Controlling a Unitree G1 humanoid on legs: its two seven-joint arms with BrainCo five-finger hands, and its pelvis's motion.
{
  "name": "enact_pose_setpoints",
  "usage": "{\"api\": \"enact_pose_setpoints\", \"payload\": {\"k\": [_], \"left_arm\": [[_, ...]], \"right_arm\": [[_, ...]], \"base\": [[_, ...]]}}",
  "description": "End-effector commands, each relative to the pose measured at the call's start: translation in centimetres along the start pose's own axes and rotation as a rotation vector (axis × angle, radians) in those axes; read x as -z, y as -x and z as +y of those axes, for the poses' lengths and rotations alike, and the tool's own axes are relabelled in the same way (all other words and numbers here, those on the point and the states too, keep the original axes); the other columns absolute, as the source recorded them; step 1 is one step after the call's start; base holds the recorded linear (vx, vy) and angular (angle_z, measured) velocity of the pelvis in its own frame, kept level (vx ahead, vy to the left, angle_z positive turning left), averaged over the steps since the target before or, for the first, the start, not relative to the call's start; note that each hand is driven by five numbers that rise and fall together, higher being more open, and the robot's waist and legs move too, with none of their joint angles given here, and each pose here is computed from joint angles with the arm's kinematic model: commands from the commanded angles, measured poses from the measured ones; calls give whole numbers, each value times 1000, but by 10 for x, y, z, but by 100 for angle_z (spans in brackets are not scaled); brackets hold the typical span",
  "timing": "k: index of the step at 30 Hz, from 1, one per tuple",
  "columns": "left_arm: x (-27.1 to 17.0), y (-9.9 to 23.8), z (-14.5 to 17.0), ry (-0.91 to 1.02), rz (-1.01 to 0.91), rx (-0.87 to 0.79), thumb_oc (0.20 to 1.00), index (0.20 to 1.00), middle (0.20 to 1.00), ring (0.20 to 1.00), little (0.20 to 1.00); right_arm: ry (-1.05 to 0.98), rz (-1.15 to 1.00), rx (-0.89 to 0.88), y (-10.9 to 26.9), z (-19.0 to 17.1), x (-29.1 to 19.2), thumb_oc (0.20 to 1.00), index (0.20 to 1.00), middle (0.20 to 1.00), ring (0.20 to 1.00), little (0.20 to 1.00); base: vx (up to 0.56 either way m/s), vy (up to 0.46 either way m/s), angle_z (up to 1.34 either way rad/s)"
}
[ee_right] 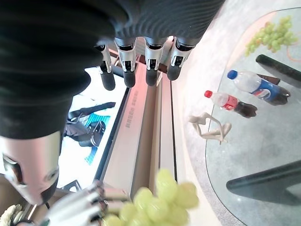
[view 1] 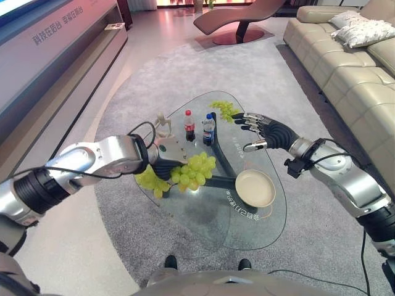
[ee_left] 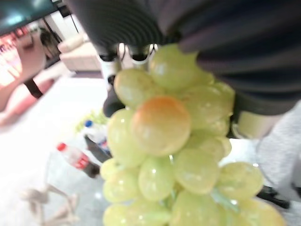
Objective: Pick up fruits into the plate
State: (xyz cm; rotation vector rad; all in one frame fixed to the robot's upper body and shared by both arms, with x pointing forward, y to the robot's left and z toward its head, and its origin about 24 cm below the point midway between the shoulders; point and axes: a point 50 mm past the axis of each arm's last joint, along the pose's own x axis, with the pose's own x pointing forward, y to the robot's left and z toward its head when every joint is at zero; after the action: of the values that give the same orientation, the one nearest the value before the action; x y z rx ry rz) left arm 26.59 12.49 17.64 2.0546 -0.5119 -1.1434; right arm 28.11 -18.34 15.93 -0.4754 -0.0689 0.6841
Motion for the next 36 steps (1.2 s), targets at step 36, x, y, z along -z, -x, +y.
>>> {"api": "enact_pose_setpoints", "payload": {"k": [36], "left_arm": [[-4,16,64,-149,-75,-142,200,200,200,200,200]], "right_arm": [[274,-133,-575,-26,59,-72,1000,1000,1000,1000,1000]], "base": [[-2,-2,2]]}}
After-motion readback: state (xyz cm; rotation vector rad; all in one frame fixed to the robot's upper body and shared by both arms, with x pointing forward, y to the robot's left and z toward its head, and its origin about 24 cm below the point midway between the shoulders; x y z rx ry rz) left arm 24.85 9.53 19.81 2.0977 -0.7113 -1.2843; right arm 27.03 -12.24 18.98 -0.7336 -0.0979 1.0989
